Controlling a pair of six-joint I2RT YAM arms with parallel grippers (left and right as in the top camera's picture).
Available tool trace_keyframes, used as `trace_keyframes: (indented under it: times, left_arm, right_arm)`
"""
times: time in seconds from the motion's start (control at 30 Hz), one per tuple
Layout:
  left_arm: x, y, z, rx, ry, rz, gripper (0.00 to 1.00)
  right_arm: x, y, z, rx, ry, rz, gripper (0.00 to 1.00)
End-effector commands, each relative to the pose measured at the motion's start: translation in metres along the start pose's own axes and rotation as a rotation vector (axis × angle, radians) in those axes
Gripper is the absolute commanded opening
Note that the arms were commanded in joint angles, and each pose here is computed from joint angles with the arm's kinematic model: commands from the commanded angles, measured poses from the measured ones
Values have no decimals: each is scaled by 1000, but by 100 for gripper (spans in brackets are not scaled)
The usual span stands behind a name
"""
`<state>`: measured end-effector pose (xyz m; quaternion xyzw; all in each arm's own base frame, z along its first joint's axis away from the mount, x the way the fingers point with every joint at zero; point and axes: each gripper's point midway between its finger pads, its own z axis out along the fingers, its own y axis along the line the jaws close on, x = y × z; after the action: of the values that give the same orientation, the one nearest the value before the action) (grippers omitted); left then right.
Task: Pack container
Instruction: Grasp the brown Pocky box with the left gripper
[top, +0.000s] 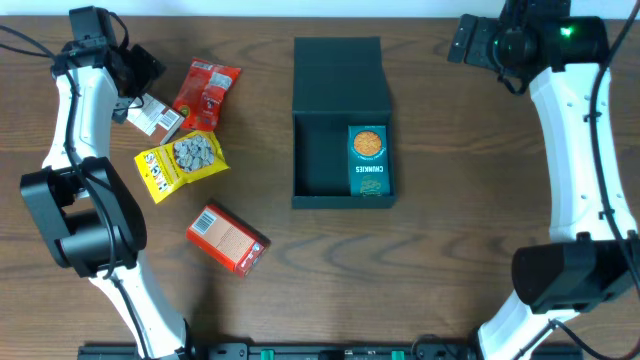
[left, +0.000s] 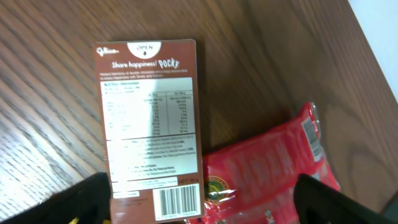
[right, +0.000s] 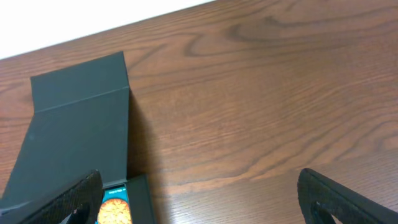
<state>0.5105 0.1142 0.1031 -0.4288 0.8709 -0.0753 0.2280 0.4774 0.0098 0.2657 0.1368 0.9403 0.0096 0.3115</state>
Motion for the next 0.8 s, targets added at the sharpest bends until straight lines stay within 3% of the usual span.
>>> trace_keyframes:
  times: [0.0, 0.17, 0.77]
  left_arm:
    - [0, 7, 1, -30, -6, -6, 82]
    - [-5, 32, 5, -166, -56, -61, 98]
    - [16, 46, 70, -192, 19, -109, 95]
  right_arm:
    - [0, 5, 0, -11, -4, 26, 99]
    - [-5, 7, -1, -17, -24, 31, 99]
    - [-3, 11, -1, -39, -13, 51, 99]
